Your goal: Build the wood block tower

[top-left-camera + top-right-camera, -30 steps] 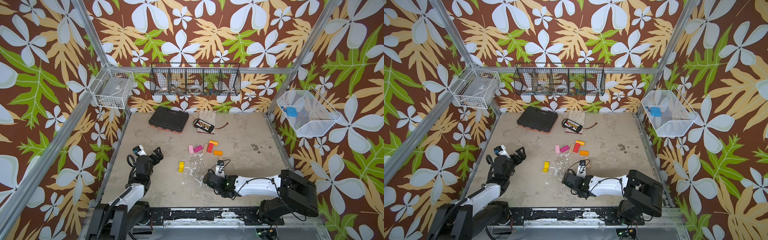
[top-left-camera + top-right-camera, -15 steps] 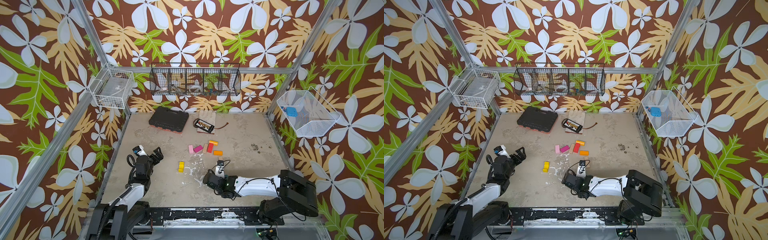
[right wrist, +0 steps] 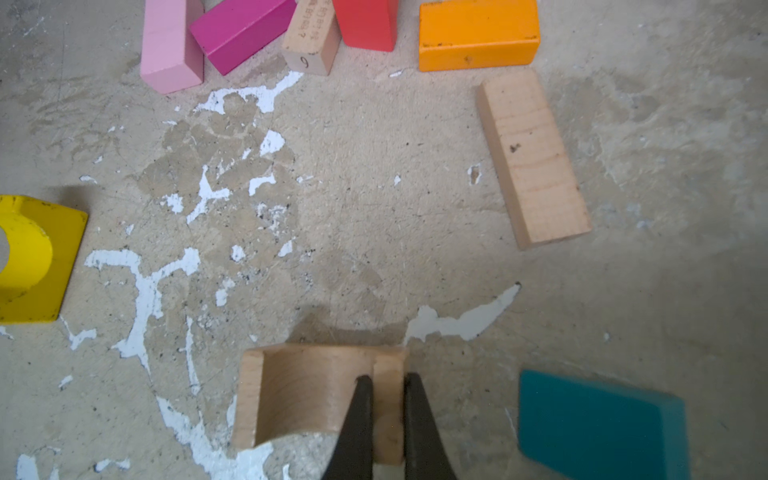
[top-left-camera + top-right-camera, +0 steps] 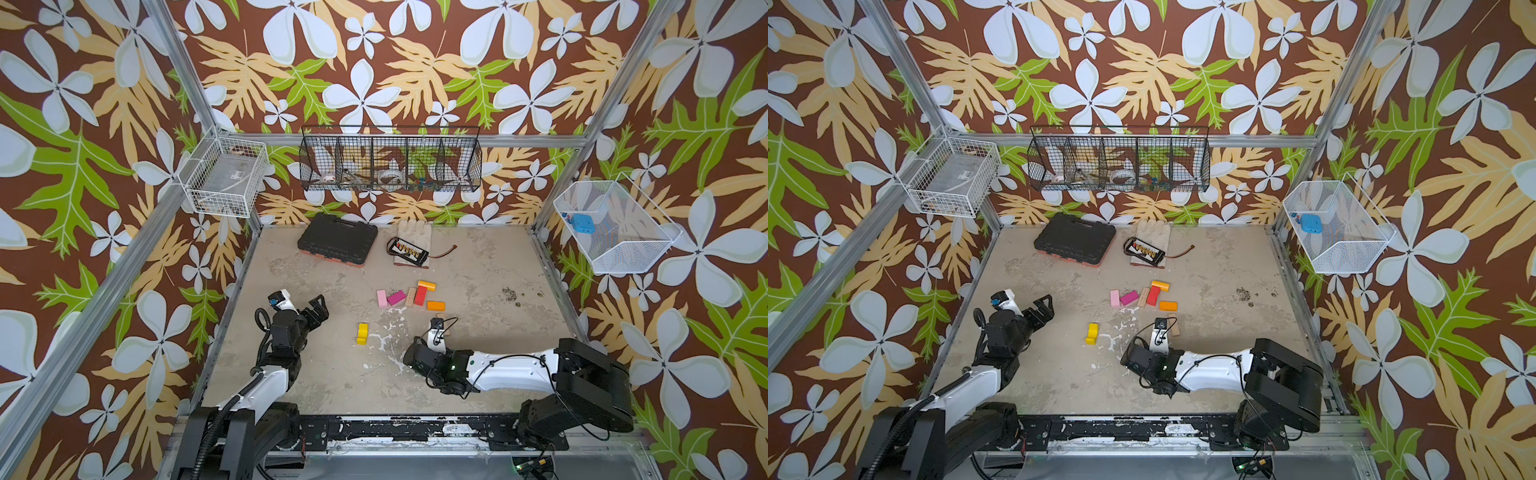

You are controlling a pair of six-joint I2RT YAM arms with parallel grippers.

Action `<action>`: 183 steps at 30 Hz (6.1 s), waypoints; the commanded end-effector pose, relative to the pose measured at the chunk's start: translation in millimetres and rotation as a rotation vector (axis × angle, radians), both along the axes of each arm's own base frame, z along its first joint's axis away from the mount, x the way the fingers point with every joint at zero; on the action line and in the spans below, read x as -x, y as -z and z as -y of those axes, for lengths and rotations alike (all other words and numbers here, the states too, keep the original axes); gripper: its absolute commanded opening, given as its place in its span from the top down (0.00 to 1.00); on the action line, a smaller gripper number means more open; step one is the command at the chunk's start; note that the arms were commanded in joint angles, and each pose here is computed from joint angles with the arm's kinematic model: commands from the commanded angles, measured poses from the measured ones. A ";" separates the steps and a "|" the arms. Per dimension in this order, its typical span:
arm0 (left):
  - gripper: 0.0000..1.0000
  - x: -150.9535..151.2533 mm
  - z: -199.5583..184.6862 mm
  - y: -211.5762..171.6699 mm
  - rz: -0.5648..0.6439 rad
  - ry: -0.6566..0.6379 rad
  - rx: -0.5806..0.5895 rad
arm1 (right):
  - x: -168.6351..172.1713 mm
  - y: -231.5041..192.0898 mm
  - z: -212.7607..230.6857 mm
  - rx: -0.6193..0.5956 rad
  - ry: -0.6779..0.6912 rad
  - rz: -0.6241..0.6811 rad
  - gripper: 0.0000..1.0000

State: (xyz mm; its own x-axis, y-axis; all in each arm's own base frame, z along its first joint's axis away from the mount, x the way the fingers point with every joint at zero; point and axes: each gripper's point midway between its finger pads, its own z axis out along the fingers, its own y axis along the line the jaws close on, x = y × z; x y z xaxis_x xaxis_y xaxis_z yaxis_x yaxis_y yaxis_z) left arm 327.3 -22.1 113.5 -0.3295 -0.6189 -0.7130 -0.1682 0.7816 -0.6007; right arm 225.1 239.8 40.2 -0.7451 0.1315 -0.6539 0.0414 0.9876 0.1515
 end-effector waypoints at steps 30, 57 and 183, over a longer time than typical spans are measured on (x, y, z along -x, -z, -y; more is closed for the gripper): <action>0.00 125.6 63.4 -177.1 0.123 0.443 -0.020 | -79.0 -10.7 -9.9 0.011 0.008 0.036 0.96; 0.00 118.9 84.8 -128.7 0.084 0.546 0.107 | -114.2 -69.4 4.4 0.017 0.045 0.102 0.54; 0.00 130.8 88.2 -137.4 0.140 0.574 0.112 | 25.3 -8.3 -16.9 0.069 -0.298 -0.063 0.05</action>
State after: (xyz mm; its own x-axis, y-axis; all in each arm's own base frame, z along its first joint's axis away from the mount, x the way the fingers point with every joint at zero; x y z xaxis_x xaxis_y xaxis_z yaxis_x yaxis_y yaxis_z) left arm 197.3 -109.3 248.0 -0.5472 -0.4470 -0.7076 0.3342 0.6584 -0.6744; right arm 195.0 259.4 46.4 -0.7738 -0.2210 -0.5936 -0.3360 0.9377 0.0888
